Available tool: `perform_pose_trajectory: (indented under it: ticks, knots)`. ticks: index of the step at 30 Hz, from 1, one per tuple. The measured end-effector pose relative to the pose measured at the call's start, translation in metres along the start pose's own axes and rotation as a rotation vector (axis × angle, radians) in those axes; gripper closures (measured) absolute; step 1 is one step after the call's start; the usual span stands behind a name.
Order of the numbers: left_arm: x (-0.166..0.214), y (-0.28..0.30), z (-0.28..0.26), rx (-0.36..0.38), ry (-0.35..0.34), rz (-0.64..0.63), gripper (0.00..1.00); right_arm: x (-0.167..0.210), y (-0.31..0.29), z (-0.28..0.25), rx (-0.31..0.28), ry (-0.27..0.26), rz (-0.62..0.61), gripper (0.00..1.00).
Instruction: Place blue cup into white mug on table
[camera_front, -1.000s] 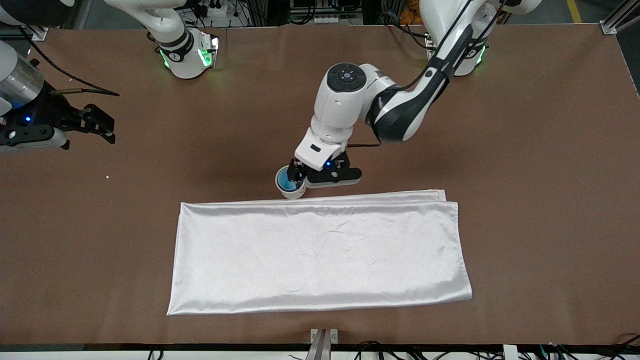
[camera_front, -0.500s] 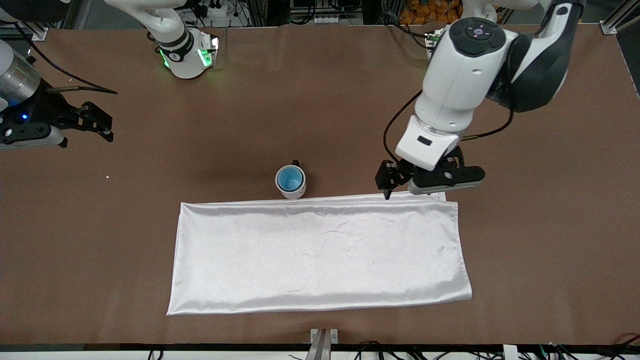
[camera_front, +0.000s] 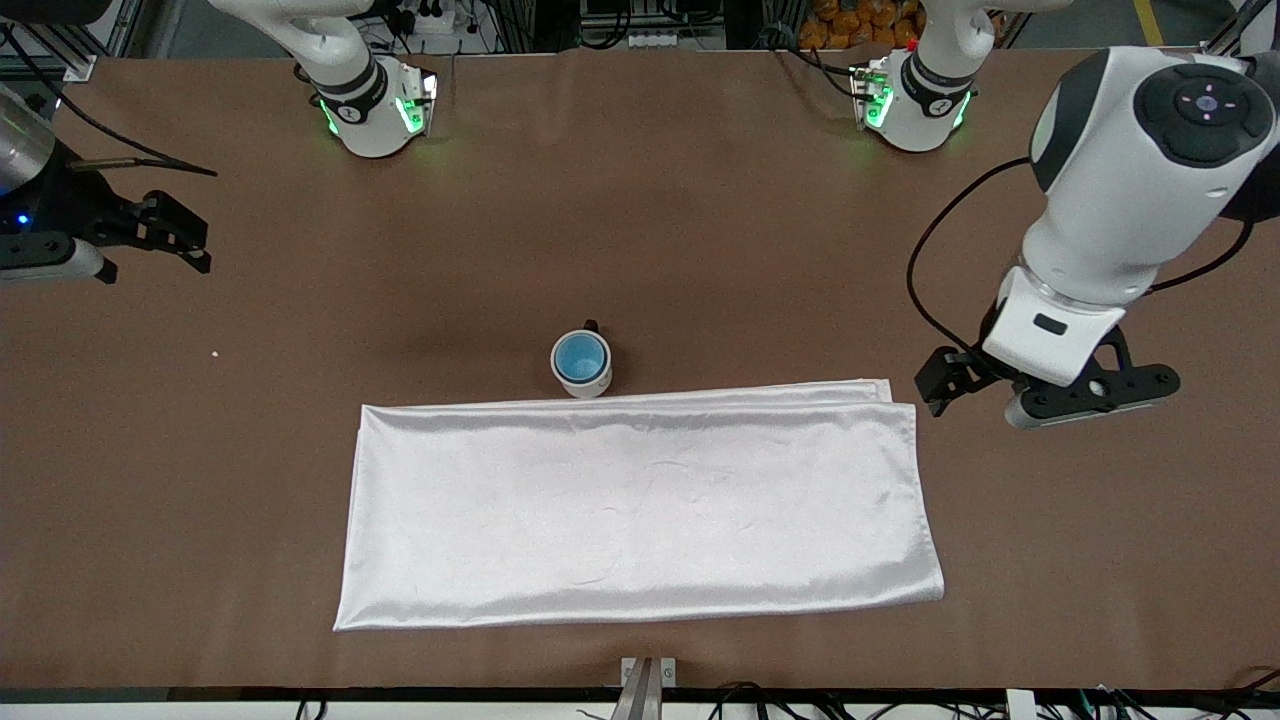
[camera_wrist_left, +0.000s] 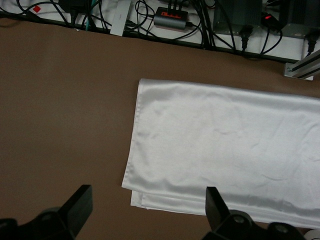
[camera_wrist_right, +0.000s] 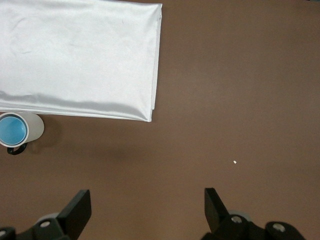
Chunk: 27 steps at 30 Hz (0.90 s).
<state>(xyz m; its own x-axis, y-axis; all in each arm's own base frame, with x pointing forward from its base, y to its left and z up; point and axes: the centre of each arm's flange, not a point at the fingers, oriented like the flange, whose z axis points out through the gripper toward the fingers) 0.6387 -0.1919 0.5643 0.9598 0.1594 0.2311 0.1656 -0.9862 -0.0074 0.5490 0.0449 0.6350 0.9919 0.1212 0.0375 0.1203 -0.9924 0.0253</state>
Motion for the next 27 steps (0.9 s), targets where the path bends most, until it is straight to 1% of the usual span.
perform_pose_trajectory:
  ticks: [3, 7, 11, 17, 20, 23, 27]
  knots:
    - [0.005, -0.016, 0.001, 0.014, -0.013, 0.002, 0.00, 0.000, 0.000, 0.000, 0.000, -0.004, 0.001, 0.00]
    - [0.009, -0.035, 0.001, 0.032, -0.036, 0.059, 0.00, -0.001, 0.003, 0.001, 0.000, -0.010, 0.001, 0.00]
    - [0.012, -0.052, -0.002, 0.045, -0.051, 0.082, 0.00, -0.001, 0.006, 0.001, 0.000, -0.011, -0.005, 0.00]
    - [0.007, -0.069, -0.018, 0.060, -0.072, 0.142, 0.00, -0.002, 0.007, 0.001, 0.001, -0.014, -0.005, 0.00]
    - [0.003, -0.079, -0.028, 0.048, -0.080, 0.168, 0.00, -0.002, 0.007, 0.001, 0.001, -0.016, -0.006, 0.00]
    - [0.000, -0.093, -0.035, 0.017, -0.094, 0.187, 0.00, -0.002, 0.007, 0.001, 0.001, -0.016, -0.007, 0.00]
    - [-0.004, -0.109, -0.037, 0.005, -0.105, 0.191, 0.00, -0.002, 0.007, 0.001, 0.001, -0.016, -0.007, 0.00]
